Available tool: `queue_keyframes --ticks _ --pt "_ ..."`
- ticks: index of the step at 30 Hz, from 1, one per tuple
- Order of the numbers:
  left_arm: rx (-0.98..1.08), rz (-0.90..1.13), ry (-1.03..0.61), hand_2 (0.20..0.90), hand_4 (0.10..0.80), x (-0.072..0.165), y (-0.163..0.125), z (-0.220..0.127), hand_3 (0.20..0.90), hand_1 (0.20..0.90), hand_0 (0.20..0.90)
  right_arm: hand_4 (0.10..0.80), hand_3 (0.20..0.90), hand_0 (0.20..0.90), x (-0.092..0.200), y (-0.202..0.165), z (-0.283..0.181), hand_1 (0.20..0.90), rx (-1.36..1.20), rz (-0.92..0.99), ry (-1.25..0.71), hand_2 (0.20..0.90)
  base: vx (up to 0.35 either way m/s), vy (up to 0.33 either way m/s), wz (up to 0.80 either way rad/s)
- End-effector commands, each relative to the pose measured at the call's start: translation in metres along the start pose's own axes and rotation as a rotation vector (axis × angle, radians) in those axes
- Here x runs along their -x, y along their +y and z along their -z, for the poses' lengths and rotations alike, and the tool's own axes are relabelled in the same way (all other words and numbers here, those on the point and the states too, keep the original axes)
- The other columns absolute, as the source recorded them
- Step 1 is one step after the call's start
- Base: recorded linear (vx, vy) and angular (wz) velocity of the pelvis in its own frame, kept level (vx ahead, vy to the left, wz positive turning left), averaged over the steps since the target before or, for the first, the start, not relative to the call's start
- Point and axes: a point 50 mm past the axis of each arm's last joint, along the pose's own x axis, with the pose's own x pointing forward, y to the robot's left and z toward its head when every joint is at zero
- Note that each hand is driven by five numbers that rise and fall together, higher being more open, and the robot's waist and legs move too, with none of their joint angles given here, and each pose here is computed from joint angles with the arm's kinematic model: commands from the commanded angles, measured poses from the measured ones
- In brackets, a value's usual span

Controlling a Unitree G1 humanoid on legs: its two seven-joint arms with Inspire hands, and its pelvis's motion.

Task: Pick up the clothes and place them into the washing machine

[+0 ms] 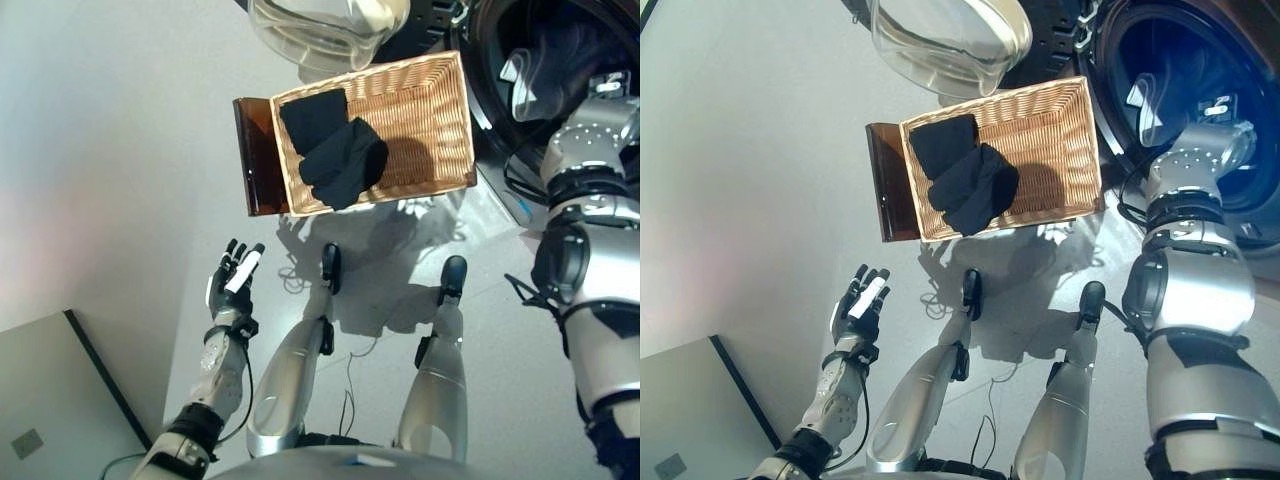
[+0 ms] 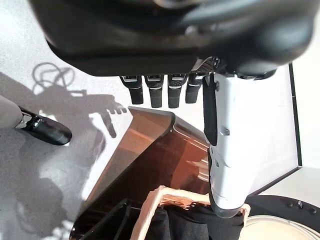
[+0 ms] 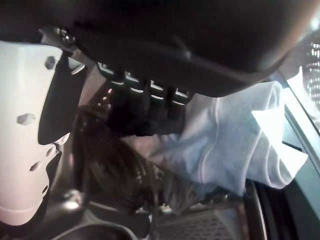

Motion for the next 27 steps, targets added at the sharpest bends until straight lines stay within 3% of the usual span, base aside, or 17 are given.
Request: queue_keyframes --ticks 1,13,27 --pt "0.017 -0.032 -0.073 0.900 0.800 0.000 0.007 -0.012 0.900 0.900 0.900 0.800 0.900 0.900 0.018 0.051 -0.016 0.900 -0.026 -0.219 -0.105 0.900 0.000 0.000 0.00" --pt "0.040 -0.055 -0.087 0.900 0.800 -0.003 0.006 -0.014 0.900 0.900 0.900 0.800 0.900 0.900 0.052 0.029 0.047 0.900 0.004 -0.294 0.037 0.900 0.000 0.000 0.00" --pt "0.043 -0.062 -0.164 0.900 0.800 0.000 0.005 -0.026 0.900 0.900 0.900 0.800 0.900 0.900 0.114 -0.001 0.109 0.900 0.474 -0.542 0.049 0.900 0.000 0.000 -0.01"
